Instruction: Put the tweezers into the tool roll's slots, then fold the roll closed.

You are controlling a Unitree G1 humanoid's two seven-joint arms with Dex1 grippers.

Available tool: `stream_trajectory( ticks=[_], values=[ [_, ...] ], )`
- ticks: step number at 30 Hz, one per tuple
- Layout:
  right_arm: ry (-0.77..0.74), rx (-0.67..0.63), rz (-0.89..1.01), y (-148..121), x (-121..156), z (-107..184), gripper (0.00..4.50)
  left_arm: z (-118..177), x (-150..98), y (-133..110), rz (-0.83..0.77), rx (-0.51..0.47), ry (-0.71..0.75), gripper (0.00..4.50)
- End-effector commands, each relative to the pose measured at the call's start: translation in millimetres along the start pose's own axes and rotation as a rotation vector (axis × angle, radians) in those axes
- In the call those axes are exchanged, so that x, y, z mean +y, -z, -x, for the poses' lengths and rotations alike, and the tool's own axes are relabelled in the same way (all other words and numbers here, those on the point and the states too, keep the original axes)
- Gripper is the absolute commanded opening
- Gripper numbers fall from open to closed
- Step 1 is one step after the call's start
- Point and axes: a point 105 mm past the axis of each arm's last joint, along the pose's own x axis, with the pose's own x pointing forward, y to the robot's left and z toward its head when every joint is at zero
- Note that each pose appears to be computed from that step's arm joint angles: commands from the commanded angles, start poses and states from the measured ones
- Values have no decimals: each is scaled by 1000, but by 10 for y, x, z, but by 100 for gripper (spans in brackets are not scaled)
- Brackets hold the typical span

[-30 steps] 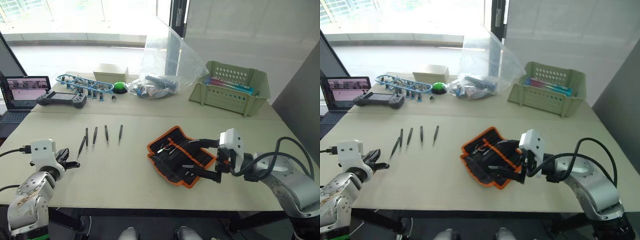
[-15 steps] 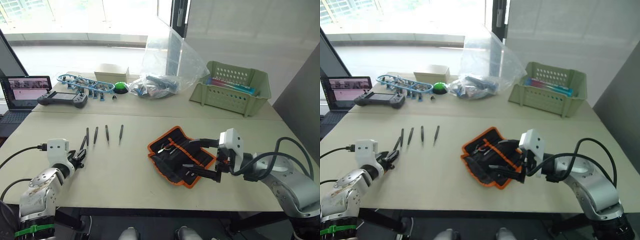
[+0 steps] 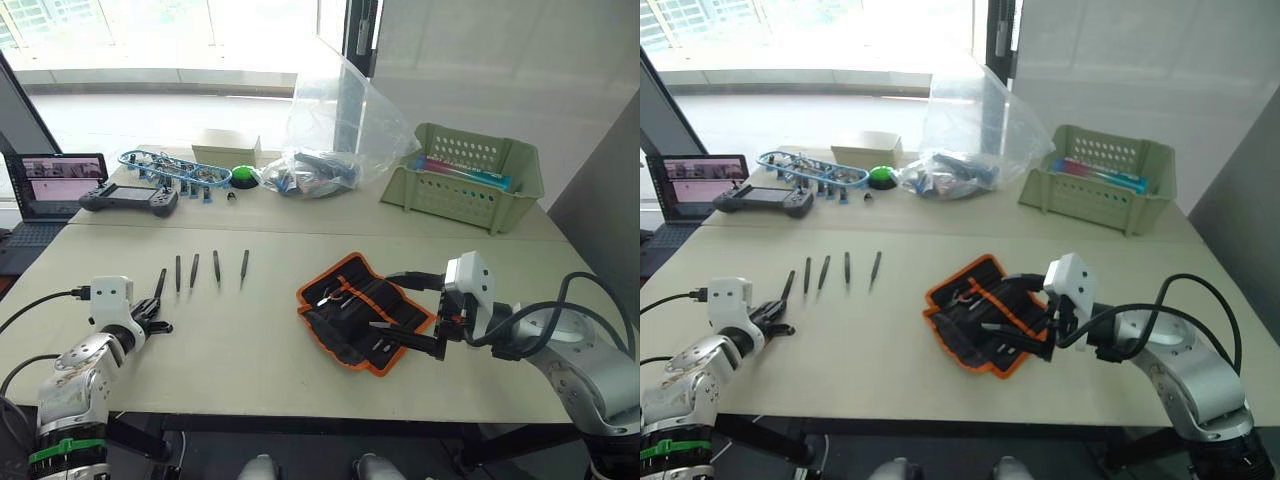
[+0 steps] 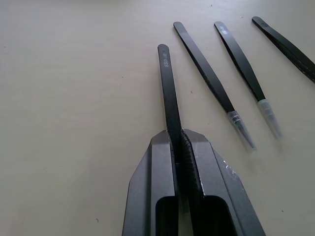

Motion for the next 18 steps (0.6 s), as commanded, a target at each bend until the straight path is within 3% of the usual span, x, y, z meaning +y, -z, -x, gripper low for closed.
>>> stream_trajectory(
  ticks=[1,5,8,11,12,18],
  values=[
    [14,-14,35,-90,-7,42,450,4,67,-99,-52,-56,-53,2],
    [58,4,21,-5,-75,60,450,161,43,-651,-245,-266,-97,2],
    [113,23,-8,124,-163,73,450,263,-257,-950,-317,-373,13,2],
    [193,11,-49,253,-274,51,450,302,-729,-1047,-297,-393,231,2],
    [199,12,-64,307,-275,36,400,310,-898,-1038,-284,-376,312,0],
    [258,46,-127,678,-347,-34,203,338,-1872,-844,-238,-190,731,0]
  ],
)
